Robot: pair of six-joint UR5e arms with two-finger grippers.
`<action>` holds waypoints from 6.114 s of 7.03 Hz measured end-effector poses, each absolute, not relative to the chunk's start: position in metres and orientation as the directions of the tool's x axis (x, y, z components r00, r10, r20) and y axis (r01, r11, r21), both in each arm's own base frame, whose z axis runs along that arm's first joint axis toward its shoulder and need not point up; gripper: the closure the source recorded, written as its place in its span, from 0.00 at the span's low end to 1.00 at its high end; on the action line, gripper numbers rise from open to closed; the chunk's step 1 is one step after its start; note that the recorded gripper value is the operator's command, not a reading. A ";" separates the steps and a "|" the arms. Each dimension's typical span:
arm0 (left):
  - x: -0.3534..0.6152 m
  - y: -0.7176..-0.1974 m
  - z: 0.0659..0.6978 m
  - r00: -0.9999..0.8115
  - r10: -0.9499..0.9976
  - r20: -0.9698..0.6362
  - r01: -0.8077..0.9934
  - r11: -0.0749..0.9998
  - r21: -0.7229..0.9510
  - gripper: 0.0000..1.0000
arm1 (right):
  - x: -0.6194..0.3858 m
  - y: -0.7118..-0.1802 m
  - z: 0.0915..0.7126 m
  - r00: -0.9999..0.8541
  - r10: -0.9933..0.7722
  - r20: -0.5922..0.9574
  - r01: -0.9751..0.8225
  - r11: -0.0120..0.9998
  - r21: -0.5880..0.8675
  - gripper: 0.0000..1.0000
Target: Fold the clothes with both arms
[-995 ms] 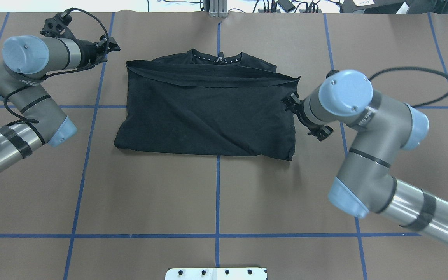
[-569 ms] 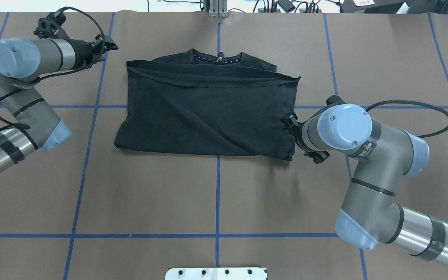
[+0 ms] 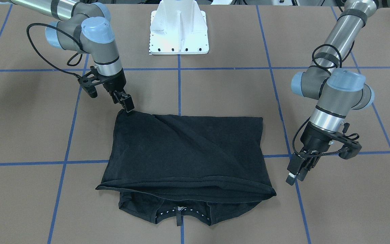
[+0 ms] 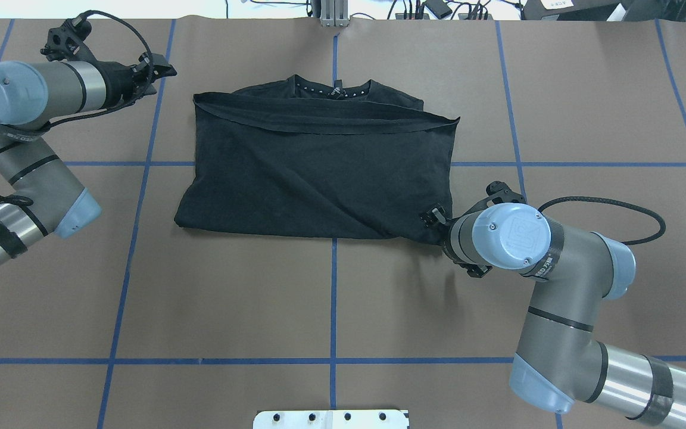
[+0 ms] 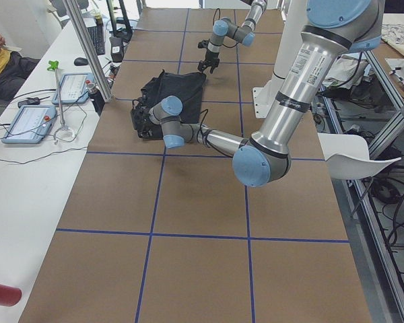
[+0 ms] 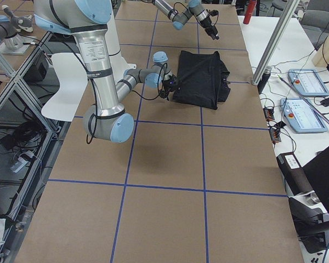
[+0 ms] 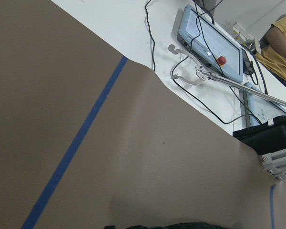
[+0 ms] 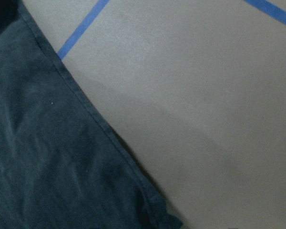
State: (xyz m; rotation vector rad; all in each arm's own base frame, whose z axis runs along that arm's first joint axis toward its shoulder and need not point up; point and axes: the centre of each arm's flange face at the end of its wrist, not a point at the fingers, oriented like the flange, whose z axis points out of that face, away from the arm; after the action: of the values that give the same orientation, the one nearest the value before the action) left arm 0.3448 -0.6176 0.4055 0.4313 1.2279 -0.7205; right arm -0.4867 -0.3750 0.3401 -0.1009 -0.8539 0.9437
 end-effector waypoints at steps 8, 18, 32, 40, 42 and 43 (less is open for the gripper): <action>0.342 -0.617 0.405 0.158 -0.261 -0.952 0.716 0.694 -0.071 0.32 | -0.461 -0.364 0.344 0.293 0.743 0.602 -0.661 0.612 -0.434 0.31; 0.340 -0.615 0.415 0.167 -0.271 -0.948 0.726 0.685 -0.068 0.32 | -0.477 -0.378 0.349 0.296 0.752 0.589 -0.676 0.601 -0.427 0.41; 0.337 -0.613 0.421 0.171 -0.276 -0.946 0.736 0.674 -0.063 0.32 | -0.459 -0.402 0.346 0.281 0.781 0.559 -0.647 0.584 -0.491 0.00; 0.339 -0.612 0.420 0.168 -0.278 -0.946 0.735 0.675 -0.068 0.32 | -0.472 -0.405 0.360 0.214 0.786 0.581 -0.617 0.569 -0.543 1.00; 0.339 -0.612 0.420 0.166 -0.279 -0.946 0.735 0.674 -0.070 0.32 | -0.471 -0.404 0.361 0.217 0.783 0.583 -0.612 0.574 -0.544 1.00; 0.339 -0.612 0.420 0.166 -0.280 -0.946 0.735 0.674 -0.071 0.32 | -0.470 -0.403 0.362 0.218 0.782 0.584 -0.609 0.577 -0.545 1.00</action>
State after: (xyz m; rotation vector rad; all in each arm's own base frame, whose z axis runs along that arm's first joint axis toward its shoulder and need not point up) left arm 0.3392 -0.6117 0.4198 0.4585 1.1999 -0.7594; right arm -0.4702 -0.4035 0.3617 -0.2150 -0.9424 0.9727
